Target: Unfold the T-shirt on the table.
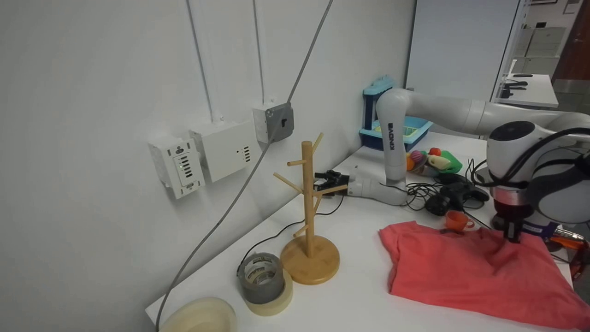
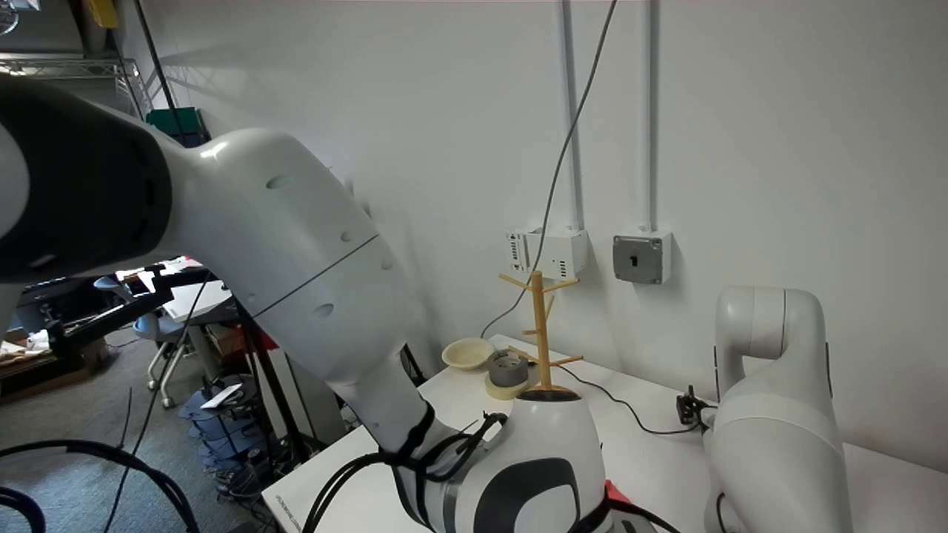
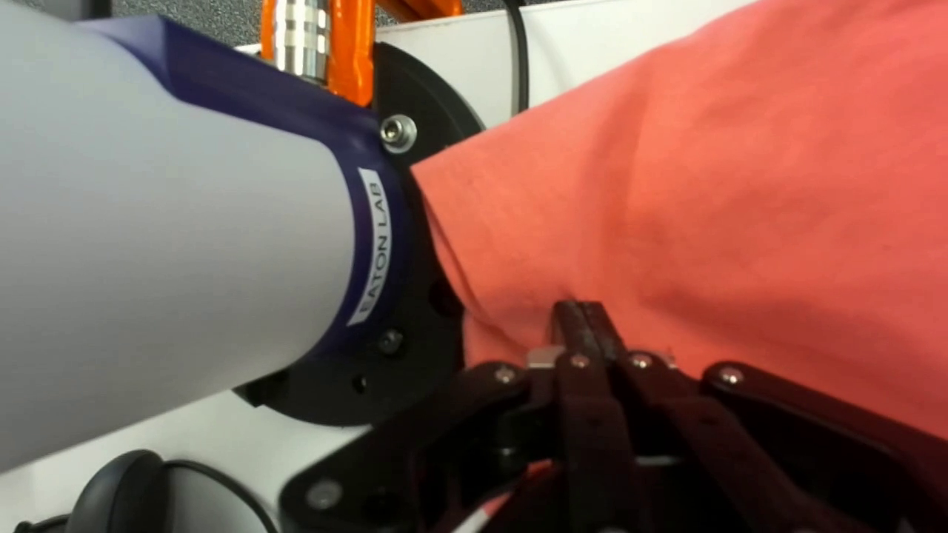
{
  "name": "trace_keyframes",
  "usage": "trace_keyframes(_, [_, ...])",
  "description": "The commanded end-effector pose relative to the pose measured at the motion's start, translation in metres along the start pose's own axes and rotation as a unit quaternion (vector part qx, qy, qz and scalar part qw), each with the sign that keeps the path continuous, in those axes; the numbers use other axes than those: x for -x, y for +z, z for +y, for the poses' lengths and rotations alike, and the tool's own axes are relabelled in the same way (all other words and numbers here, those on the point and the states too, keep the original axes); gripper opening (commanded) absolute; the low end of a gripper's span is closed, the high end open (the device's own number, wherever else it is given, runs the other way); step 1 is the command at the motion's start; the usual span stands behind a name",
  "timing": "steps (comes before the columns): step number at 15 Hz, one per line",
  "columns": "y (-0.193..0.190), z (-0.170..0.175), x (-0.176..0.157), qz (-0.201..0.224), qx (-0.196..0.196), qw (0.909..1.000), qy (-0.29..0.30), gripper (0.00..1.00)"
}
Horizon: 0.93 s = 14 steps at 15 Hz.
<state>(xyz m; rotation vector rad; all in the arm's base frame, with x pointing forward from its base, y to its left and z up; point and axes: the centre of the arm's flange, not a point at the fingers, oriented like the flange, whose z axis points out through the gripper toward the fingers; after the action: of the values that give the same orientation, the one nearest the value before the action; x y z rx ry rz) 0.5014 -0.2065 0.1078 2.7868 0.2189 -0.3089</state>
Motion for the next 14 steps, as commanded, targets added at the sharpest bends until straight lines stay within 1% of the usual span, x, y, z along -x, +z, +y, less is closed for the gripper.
trace_keyframes(1, [-0.023,-0.006,0.016,-0.003,0.007,1.0,0.003,0.0])
trace_keyframes(5, [-0.068,-0.035,0.041,-0.006,0.002,0.9989,-0.046,0.0])
trace_keyframes(9, [-0.114,-0.077,0.061,-0.008,-0.015,0.9933,-0.115,0.0])
trace_keyframes(11, [-0.137,-0.103,0.073,-0.002,-0.018,0.9875,-0.156,0.0])
trace_keyframes(14, [-0.163,-0.15,0.092,0.012,-0.017,0.9745,-0.223,0.0])
